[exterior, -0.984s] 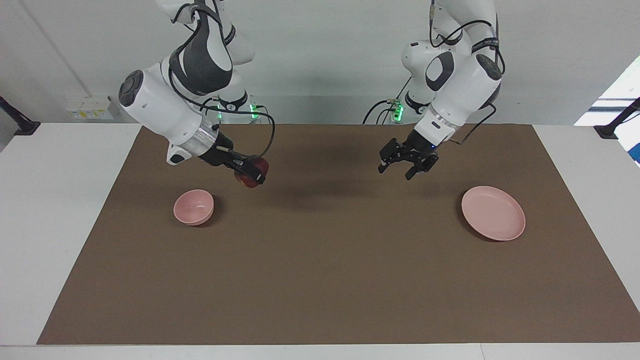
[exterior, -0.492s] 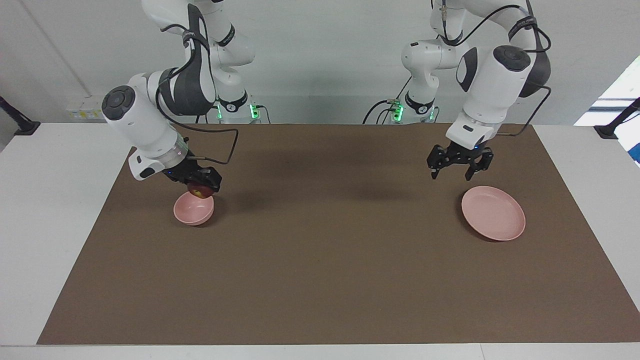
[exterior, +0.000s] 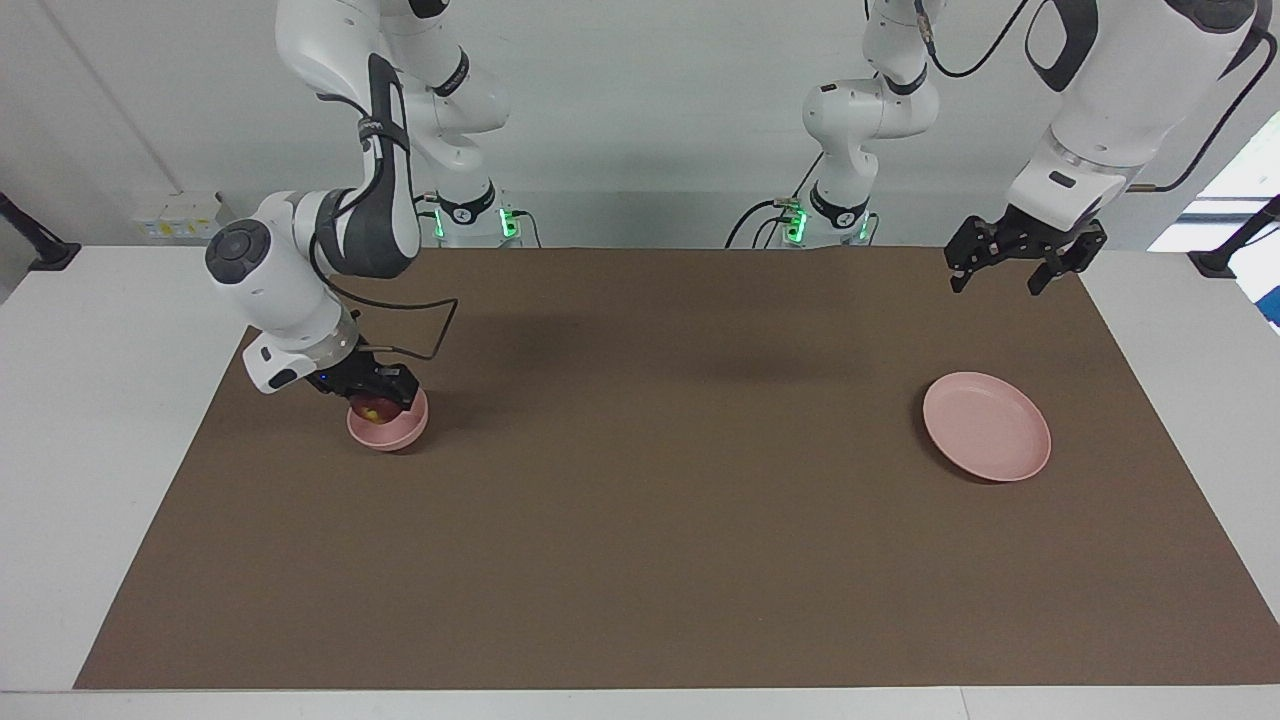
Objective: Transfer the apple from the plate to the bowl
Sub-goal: 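Carry the apple with the right gripper over the small pink bowl, then lower the apple into the bowl and open the right gripper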
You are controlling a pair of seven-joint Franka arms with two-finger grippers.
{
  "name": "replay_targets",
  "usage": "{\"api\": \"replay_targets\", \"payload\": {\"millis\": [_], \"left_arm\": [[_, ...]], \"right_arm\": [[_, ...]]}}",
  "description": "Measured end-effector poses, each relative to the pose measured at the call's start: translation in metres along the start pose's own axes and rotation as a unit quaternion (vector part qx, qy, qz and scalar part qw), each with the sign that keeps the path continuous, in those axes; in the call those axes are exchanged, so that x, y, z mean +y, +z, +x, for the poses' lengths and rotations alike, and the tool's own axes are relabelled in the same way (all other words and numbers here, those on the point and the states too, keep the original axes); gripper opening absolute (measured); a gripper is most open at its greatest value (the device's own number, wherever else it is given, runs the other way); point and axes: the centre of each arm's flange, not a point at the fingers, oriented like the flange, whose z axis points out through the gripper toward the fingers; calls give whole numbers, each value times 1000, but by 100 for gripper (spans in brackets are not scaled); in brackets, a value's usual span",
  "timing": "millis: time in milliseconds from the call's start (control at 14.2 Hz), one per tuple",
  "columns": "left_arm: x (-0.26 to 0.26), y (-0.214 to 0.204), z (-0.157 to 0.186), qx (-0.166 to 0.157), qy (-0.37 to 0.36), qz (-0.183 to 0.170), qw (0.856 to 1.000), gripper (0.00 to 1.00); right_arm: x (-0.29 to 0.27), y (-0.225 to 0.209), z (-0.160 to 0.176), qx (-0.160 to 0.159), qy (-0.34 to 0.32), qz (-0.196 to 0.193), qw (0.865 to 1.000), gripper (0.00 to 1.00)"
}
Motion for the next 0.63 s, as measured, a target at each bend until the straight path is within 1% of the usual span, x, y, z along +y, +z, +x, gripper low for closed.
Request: {"api": "replay_targets", "payload": {"millis": [281, 633], "left_arm": [[3, -29, -28, 7, 2, 3, 1000, 100], [-4, -22, -32, -2, -5, 3, 1000, 100]], "right_arm": [[3, 16, -2, -3, -15, -7, 1000, 81], [4, 23, -4, -7, -15, -9, 1000, 81]]}}
